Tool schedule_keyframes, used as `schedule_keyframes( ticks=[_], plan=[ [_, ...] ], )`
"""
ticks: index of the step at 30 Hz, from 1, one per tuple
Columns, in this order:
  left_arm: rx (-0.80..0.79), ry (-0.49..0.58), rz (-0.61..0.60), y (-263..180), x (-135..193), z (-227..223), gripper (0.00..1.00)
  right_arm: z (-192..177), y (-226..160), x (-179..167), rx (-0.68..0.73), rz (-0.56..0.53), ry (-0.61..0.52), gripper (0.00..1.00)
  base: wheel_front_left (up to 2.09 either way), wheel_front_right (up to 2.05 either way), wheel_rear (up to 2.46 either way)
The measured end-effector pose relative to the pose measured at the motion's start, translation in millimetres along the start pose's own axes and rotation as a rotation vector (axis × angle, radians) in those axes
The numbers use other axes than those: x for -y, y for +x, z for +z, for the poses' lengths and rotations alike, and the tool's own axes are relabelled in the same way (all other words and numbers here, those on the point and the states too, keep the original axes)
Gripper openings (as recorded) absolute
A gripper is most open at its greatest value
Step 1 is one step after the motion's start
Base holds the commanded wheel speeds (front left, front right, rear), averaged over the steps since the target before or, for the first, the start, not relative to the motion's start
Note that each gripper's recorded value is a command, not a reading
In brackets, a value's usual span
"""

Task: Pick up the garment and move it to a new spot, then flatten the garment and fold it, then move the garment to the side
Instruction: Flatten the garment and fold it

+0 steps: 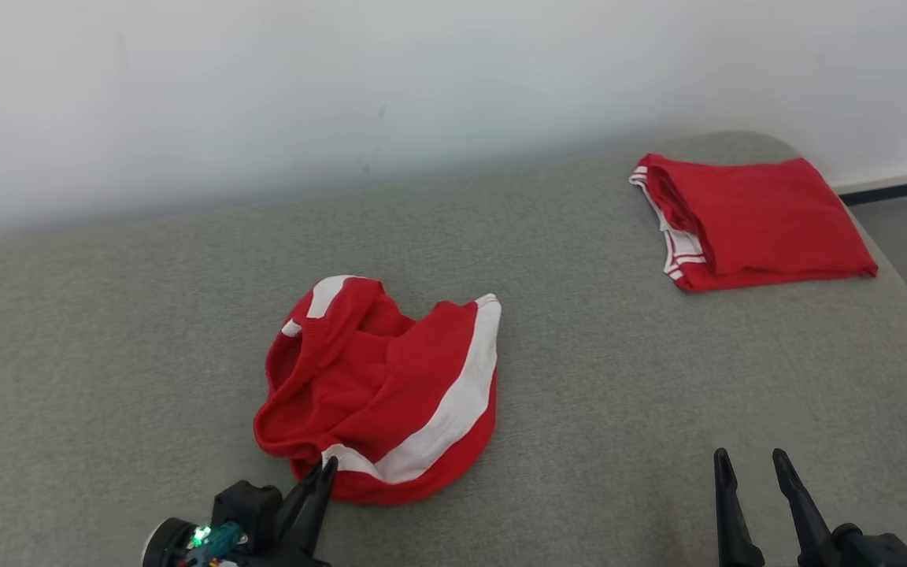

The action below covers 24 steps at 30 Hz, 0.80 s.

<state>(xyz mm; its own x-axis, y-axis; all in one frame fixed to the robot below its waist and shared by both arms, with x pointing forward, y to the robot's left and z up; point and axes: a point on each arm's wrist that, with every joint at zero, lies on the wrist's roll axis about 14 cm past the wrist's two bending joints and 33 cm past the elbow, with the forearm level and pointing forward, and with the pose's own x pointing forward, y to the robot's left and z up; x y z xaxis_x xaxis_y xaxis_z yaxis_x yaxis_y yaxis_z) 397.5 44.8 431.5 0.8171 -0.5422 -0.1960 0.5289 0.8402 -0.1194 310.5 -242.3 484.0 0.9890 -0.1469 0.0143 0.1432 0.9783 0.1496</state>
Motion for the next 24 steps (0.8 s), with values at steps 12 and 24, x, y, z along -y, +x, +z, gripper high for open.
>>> schedule_keyframes(
  ticks=[12, 24],
  plan=[
    [0.042, 0.009, 0.138, -75, -34, -4, 0.0, -2, 15, -40, -0.002, 0.127, 0.027, 1.0, 0.0, 0.0, 0.0],
    [0.005, -0.127, 0.298, -127, -50, -39, 0.0, -7, 22, -61, -0.018, 0.2, 0.03, 1.0, 0.0, 0.0, 0.0]
  ],
)
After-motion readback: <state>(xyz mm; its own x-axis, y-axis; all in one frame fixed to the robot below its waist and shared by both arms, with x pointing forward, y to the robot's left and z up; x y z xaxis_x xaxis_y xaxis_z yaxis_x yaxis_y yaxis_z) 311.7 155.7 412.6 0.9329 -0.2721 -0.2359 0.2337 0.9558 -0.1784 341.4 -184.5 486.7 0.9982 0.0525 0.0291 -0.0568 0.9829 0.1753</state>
